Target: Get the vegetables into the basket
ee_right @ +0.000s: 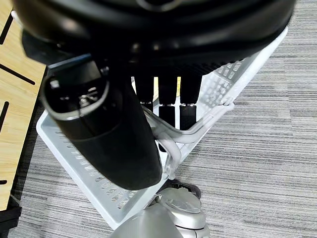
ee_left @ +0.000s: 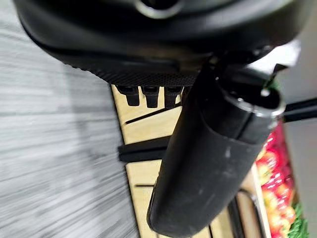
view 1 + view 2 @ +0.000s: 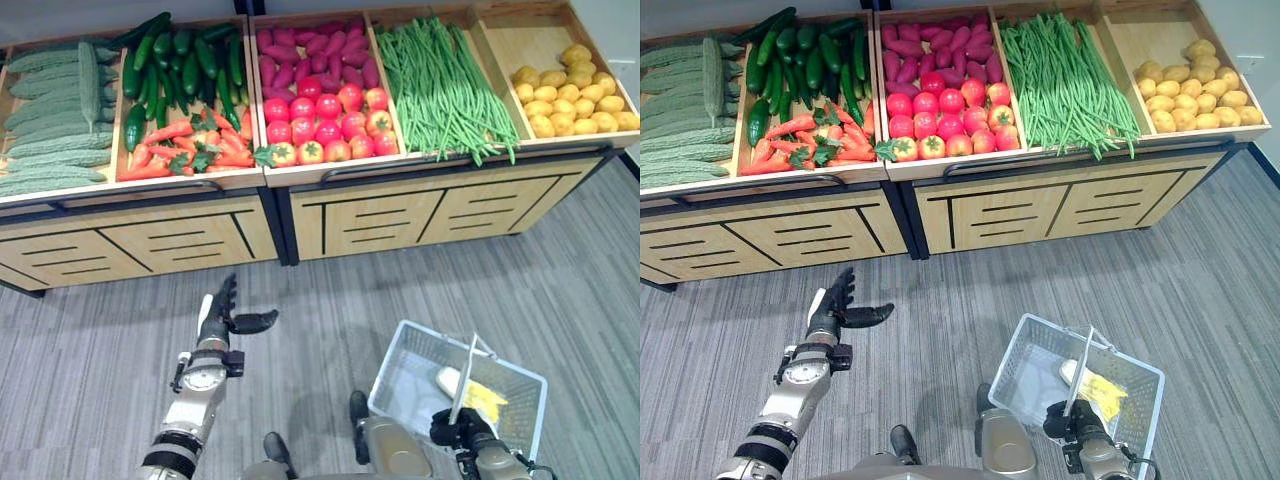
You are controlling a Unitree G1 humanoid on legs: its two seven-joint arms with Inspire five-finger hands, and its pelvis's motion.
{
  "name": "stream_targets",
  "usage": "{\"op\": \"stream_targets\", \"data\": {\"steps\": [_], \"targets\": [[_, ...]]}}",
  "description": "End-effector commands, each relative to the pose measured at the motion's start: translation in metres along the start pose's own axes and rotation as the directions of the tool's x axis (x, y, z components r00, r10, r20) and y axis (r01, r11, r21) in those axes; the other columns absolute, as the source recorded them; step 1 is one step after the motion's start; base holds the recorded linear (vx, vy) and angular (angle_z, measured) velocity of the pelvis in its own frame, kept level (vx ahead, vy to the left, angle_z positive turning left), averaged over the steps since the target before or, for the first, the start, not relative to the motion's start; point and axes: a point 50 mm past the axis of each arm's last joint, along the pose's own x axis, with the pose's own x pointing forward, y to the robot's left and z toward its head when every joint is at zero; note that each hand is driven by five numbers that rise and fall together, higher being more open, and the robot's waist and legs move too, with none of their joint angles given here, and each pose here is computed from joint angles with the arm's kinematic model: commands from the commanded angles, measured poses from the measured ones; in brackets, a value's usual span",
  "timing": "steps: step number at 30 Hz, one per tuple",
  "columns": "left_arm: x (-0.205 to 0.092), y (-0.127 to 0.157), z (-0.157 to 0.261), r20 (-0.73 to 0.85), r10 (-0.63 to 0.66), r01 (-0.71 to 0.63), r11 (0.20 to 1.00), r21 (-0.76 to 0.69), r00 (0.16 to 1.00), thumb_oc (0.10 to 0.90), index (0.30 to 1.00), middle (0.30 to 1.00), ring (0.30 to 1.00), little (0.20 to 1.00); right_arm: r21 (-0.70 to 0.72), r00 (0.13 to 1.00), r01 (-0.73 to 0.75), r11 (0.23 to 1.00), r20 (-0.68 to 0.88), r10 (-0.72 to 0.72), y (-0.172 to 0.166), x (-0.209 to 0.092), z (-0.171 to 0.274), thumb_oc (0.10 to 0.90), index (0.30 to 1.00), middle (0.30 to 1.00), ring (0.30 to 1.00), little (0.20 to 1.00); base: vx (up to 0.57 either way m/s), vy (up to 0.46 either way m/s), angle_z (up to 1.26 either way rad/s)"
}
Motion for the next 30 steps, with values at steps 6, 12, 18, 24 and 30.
{"op": "stream_targets", "data": {"steps": [6,12,18,24,30], "targets": [[0.058,0.098,0.146,0.450,0.326,-0.476,0.836,0.274,0.832,0.900,1.000,1.000,1.000,1.000,-0.200,1.000,-0.007,0.980,-0.014,0.004,-0.014,-0.005,-0.021,0.400,0.300,0.300,0.300,0.300,-0.01,0.007,-0.10],[0.058,0.174,0.252,0.608,0.383,-0.718,0.336,0.610,0.696,0.900,1.000,1.000,1.000,1.000,-0.239,0.999,0.028,0.970,0.040,-0.019,-0.023,-0.003,-0.010,0.400,0.300,0.300,0.300,0.300,-0.02,0.009,-0.25],[0.040,0.207,0.287,0.643,0.443,-0.756,0.136,0.640,0.625,0.900,1.000,1.000,1.000,1.000,-0.240,0.999,0.020,0.970,0.052,-0.008,-0.020,-0.002,-0.004,0.400,0.300,0.300,0.300,0.300,0.00,0.010,-0.13],[0.023,0.227,0.313,0.671,0.480,-0.776,0.033,0.630,0.565,0.900,1.000,1.000,1.000,1.000,-0.231,0.998,0.018,0.973,0.055,-0.005,-0.020,0.000,0.002,0.400,0.300,0.300,0.300,0.300,0.01,0.022,-0.18],[0.009,0.238,0.332,0.702,0.494,-0.795,-0.035,0.605,0.513,0.900,1.000,1.000,1.000,1.000,-0.245,0.999,0.011,0.970,0.052,0.001,-0.018,0.002,0.006,0.400,0.300,0.300,0.300,0.300,0.04,0.020,-0.07]]}}
